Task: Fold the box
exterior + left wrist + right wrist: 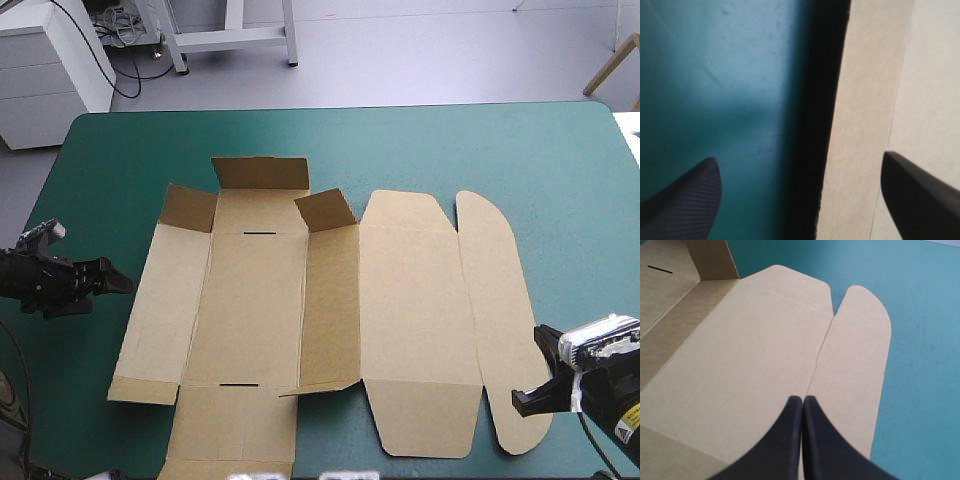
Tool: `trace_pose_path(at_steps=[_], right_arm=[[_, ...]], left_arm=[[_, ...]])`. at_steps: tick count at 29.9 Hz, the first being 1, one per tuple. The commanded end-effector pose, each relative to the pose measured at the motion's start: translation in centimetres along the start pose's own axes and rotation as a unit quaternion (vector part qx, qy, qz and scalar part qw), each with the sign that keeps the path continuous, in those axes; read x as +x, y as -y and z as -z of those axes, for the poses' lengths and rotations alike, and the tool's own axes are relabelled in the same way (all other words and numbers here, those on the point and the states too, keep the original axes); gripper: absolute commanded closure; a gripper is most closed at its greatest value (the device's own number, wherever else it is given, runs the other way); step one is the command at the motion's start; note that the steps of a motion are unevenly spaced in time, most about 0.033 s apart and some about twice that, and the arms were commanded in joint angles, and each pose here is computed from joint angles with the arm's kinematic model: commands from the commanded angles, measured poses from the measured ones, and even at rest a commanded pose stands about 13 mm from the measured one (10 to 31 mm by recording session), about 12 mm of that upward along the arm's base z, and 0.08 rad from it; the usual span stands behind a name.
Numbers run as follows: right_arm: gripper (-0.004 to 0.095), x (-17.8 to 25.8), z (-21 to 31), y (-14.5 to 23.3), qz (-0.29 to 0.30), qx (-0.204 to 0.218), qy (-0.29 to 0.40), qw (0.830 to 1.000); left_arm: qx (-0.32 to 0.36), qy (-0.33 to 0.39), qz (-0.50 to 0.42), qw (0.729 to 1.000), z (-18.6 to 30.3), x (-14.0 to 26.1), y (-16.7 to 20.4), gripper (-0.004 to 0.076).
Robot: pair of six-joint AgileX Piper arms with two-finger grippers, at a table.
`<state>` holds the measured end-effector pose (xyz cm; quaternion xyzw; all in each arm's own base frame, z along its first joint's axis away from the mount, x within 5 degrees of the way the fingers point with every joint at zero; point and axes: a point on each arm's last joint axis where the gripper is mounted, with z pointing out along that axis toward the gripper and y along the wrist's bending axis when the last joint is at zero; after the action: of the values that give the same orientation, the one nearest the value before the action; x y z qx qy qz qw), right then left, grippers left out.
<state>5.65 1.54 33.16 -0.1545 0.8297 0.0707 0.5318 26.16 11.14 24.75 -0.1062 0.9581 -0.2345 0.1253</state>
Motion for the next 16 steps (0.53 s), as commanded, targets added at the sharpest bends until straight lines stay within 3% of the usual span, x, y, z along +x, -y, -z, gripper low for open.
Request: trace_pose_path(at_steps=[1,16], right_arm=[[0.0927,-1.3,0.3,0.1,0.018,0.004,0.046,0.999],[0.0927,-1.4,0.3,0.1,0.021,0.004,0.051,0.998]], left_arm=[[0.041,-0.022,-0.006,0.999,0.5,0.5,1.3,0.0108],[0.078,-0.145,-0.083,0.983,-5.4,3.7,6.0,0.0108]])
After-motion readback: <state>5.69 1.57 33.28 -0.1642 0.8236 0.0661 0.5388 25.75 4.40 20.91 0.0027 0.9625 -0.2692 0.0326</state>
